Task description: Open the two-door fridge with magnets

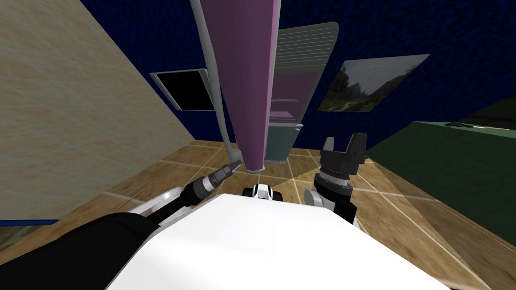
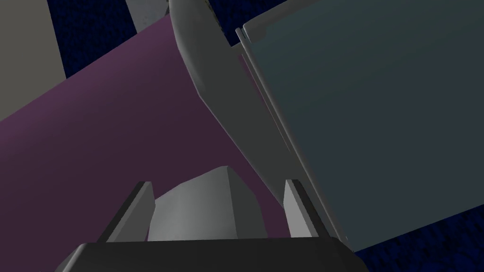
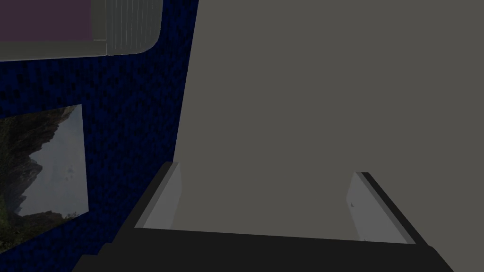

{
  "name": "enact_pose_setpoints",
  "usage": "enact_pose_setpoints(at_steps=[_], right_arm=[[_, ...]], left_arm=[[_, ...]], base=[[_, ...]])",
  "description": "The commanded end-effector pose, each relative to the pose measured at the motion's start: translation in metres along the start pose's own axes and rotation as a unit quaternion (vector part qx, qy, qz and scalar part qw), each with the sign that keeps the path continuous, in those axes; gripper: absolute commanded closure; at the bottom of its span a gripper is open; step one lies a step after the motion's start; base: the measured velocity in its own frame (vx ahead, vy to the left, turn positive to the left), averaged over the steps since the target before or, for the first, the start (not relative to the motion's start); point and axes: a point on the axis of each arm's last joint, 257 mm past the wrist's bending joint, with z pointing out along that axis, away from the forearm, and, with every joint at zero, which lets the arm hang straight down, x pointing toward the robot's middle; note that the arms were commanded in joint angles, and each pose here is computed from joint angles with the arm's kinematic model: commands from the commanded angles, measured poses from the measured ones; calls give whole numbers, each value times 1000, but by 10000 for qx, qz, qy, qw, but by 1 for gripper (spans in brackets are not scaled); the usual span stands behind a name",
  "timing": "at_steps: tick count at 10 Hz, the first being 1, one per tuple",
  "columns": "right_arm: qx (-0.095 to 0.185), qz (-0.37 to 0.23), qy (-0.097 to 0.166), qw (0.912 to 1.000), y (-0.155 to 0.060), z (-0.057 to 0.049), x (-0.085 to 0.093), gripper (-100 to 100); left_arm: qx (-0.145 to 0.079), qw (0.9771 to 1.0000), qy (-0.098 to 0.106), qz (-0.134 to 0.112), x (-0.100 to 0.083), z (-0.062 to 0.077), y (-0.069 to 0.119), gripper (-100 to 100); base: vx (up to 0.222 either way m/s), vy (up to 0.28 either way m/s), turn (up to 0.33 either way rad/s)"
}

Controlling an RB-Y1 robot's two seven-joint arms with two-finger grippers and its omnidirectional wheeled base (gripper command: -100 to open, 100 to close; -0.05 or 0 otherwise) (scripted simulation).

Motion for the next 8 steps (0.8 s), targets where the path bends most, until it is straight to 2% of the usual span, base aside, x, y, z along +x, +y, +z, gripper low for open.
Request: enact_pose_setpoints(at_steps=[1, 5, 8], right_arm=[[-1, 1, -1, 10000, 0, 0, 0, 0], [-1, 2, -1, 10000, 0, 0, 0, 0], [-1, 1, -1, 10000, 0, 0, 0, 0]], left_arm=[[49, 9999, 96, 11, -10, -1, -10, -100], [174, 9993, 326, 8, -20, 0, -29, -100], [211, 9990, 388, 16, -23, 1, -35, -100]], base=[[26, -90, 144], [35, -61, 133], [1, -9, 52]])
